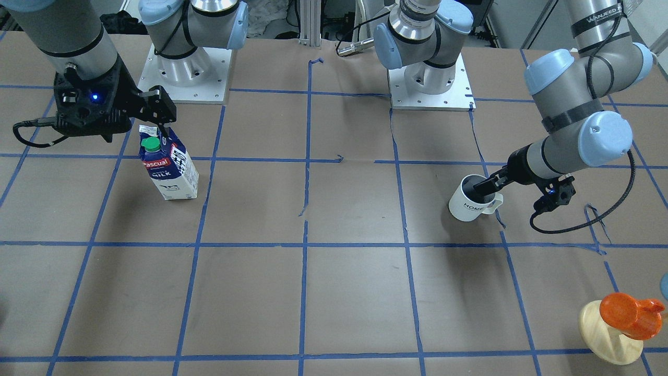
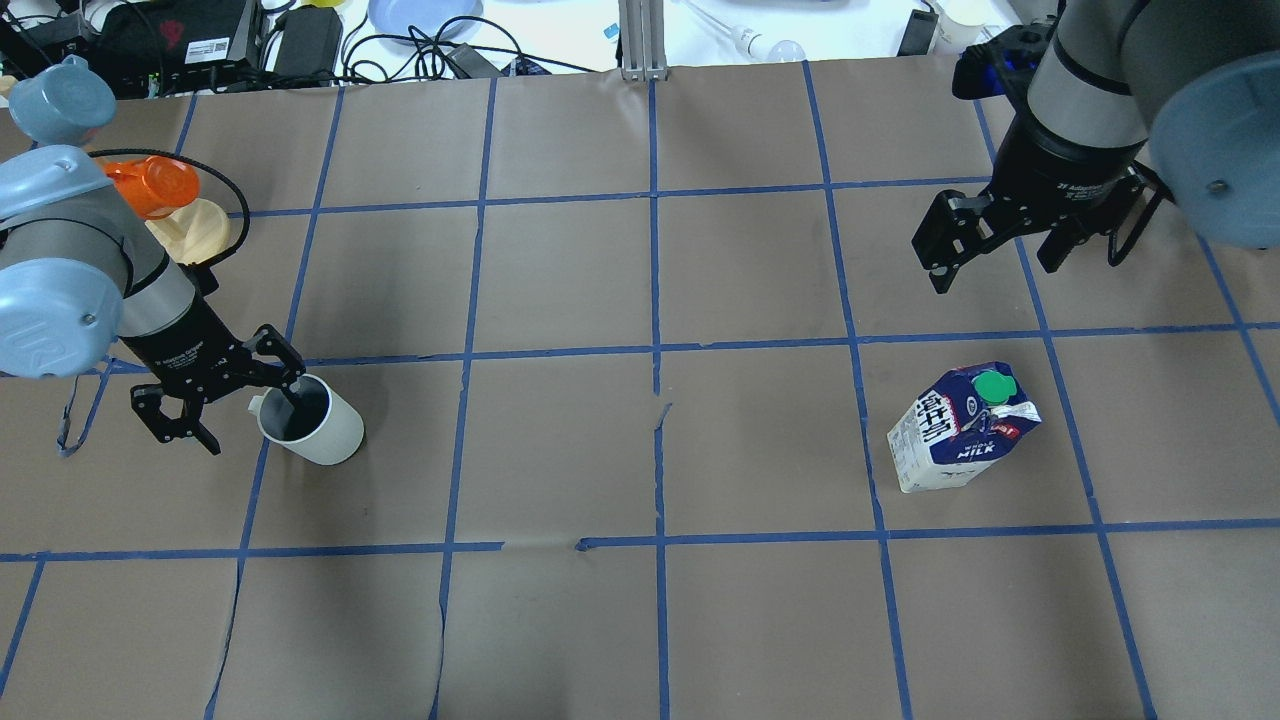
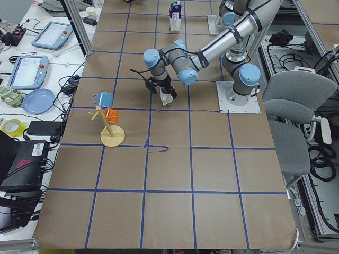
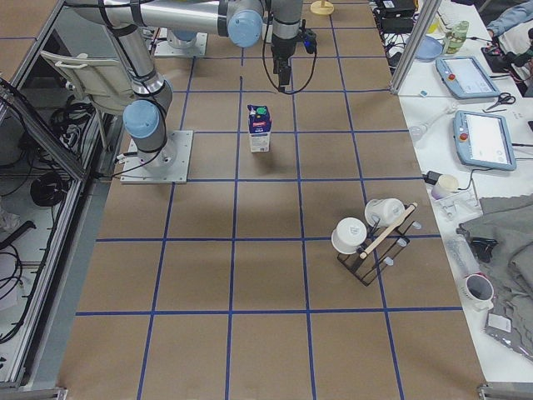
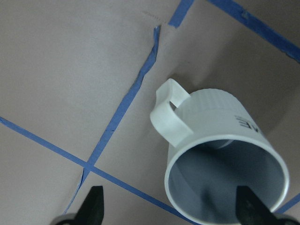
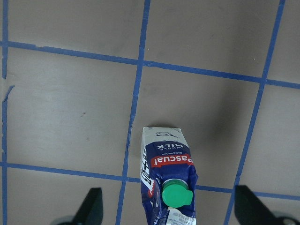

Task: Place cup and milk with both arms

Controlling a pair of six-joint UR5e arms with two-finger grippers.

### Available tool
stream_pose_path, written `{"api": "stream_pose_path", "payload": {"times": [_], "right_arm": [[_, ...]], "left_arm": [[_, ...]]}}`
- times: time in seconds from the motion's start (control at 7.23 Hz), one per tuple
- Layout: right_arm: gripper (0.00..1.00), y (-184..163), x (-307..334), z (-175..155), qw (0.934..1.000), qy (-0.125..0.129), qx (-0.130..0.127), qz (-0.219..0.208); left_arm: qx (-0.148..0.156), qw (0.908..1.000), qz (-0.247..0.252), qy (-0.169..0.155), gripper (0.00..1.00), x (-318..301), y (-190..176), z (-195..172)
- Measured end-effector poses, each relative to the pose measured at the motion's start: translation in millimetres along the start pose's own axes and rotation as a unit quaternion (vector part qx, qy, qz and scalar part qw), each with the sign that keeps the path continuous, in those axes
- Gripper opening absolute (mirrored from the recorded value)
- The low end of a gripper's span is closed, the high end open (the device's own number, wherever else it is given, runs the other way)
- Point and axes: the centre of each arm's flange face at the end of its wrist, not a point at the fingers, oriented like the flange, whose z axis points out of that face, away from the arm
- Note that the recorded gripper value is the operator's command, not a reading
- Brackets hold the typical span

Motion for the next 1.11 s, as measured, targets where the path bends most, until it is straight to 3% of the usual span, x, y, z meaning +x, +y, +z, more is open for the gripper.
{"api": "stream_pose_path", "payload": {"times": [0.14, 0.28, 0.41, 0.69, 1.11], "right_arm": [[1.0, 0.9, -0.9, -1.5, 1.0, 0.0, 0.002, 0.008], [1.0, 1.4, -1.8, -3.0, 0.9999, -0.002, 0.004, 0.016], [1.0, 1.0, -2.7, -4.9, 0.9997, -0.004, 0.009, 0.021], [1.0, -0.4, -4.2, -11.9, 0.9992, -0.004, 0.02, 0.033], [1.0, 0.0, -6.5, -20.2, 0.9959, -0.005, 0.03, 0.086]], "left_arm": [[-0.004, 1.0, -0.003, 0.004, 0.88, -0.6, -1.9, 10.0], [0.0, 1.0, -0.003, 0.006, 0.36, -0.3, -4.7, 16.1], [0.006, 0.9999, -0.002, 0.009, 0.0, 0.5, -7.9, 19.4], [0.008, 0.9999, -0.001, 0.011, 0.0, 0.8, -10.2, 22.9], [0.008, 0.9999, -0.006, 0.011, 0.0, 1.1, -9.6, 19.5]]}}
